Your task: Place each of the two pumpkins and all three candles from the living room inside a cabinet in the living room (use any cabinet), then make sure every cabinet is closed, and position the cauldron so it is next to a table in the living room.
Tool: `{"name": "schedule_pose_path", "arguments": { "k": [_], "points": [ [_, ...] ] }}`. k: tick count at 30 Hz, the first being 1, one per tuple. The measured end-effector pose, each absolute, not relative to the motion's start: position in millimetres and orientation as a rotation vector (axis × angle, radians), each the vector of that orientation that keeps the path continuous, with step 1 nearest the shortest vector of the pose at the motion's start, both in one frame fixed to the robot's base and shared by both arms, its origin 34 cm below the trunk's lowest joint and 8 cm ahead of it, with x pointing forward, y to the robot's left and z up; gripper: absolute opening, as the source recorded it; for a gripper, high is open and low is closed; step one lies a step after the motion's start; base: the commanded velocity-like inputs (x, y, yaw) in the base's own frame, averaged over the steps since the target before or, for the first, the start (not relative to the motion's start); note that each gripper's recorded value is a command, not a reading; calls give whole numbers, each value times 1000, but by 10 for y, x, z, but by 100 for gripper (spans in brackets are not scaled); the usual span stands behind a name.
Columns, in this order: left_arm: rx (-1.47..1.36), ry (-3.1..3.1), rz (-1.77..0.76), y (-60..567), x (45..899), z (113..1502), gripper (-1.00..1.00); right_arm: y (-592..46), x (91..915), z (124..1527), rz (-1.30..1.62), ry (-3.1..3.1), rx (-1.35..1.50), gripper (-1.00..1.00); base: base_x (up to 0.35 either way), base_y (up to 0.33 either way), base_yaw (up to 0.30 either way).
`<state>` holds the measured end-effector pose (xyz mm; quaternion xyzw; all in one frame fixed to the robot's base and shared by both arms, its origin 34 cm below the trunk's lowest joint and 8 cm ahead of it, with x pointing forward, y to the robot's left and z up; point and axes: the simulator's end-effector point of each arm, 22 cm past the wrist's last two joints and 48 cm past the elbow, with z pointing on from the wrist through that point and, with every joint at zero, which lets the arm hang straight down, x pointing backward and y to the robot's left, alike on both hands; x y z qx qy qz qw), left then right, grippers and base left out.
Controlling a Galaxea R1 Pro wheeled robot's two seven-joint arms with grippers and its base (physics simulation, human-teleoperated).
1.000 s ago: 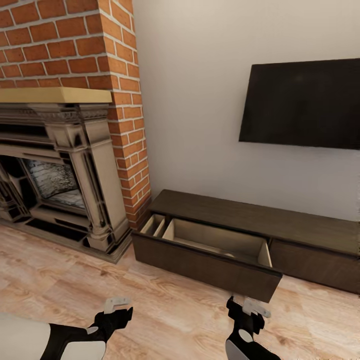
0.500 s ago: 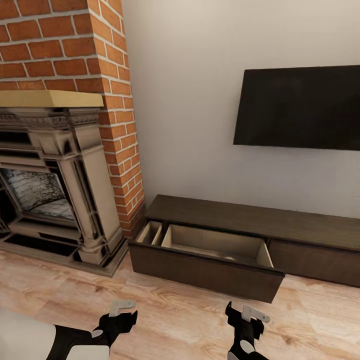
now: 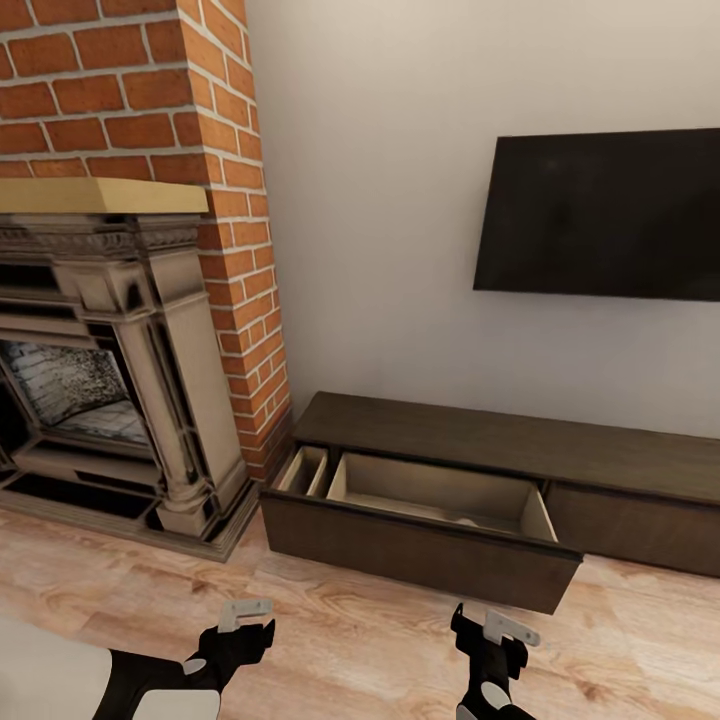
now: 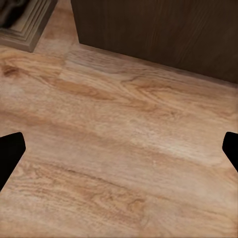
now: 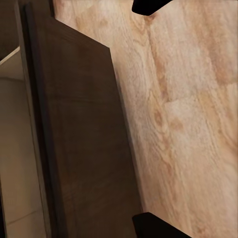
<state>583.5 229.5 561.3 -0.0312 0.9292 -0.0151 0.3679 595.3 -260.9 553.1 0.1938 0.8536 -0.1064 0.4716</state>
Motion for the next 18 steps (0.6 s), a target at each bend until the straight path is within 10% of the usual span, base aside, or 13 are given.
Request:
{"name": "schedule_pose_path", "arguments": {
  "k": [18],
  "points": [
    [-114, 2386, -22, 2230, 5857, 5241, 100, -2704, 5824, 5087, -259, 2053, 520, 100, 0, 0, -16]
  ]
}}
